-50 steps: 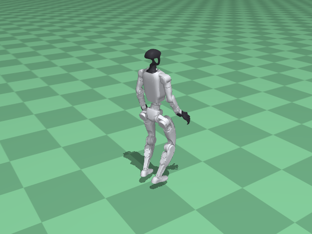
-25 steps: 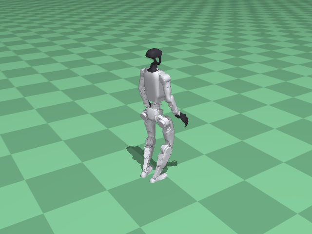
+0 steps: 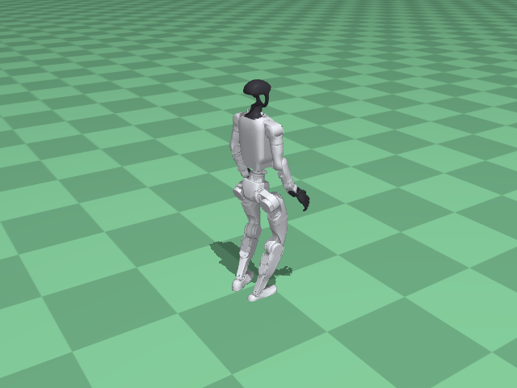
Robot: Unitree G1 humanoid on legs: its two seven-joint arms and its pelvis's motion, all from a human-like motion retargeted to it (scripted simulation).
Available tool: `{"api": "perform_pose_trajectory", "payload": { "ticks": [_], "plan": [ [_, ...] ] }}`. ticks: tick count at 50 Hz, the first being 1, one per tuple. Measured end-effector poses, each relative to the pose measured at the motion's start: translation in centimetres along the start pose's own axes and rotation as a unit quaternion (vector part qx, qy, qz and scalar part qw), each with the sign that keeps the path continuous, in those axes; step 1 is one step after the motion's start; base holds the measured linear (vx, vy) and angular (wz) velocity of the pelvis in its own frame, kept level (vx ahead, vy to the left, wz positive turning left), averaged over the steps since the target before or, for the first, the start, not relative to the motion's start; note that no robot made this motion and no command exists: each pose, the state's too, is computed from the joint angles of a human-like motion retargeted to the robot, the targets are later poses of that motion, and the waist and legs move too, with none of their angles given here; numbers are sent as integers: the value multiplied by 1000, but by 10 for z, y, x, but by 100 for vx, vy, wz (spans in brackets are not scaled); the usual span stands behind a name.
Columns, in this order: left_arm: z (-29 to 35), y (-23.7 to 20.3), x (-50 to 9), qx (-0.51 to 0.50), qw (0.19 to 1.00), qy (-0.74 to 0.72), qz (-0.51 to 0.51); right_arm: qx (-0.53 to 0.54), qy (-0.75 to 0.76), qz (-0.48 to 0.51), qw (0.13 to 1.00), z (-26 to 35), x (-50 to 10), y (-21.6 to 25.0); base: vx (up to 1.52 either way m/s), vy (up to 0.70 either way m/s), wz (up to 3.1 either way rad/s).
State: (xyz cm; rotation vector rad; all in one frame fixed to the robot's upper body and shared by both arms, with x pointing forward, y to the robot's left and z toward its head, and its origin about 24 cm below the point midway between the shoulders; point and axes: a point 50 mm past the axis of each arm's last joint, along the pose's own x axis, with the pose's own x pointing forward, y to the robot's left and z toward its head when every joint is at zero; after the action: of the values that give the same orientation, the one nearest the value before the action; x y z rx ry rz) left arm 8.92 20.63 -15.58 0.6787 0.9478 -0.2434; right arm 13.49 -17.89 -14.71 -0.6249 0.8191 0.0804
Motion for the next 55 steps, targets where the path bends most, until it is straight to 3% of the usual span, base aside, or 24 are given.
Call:
{"api": "perform_pose_trajectory", "payload": {
  "ticks": [14, 34, 55],
  "plan": [
    [2, -8, 0, -18, 999, 0, -33, -19, 50, 7, 999, -35, -7, -18, 1, 6, -17],
    [0, -8, 1, 39, 997, 5, -65, -17, -12, 62, 998, -6, -2, -5, 0, 3, 2],
    [-1, -12, -3, 25, 998, -16, -62, -17, -39, 57, 997, -5, -8, 5, 4, -4, -55]
  ]
}}
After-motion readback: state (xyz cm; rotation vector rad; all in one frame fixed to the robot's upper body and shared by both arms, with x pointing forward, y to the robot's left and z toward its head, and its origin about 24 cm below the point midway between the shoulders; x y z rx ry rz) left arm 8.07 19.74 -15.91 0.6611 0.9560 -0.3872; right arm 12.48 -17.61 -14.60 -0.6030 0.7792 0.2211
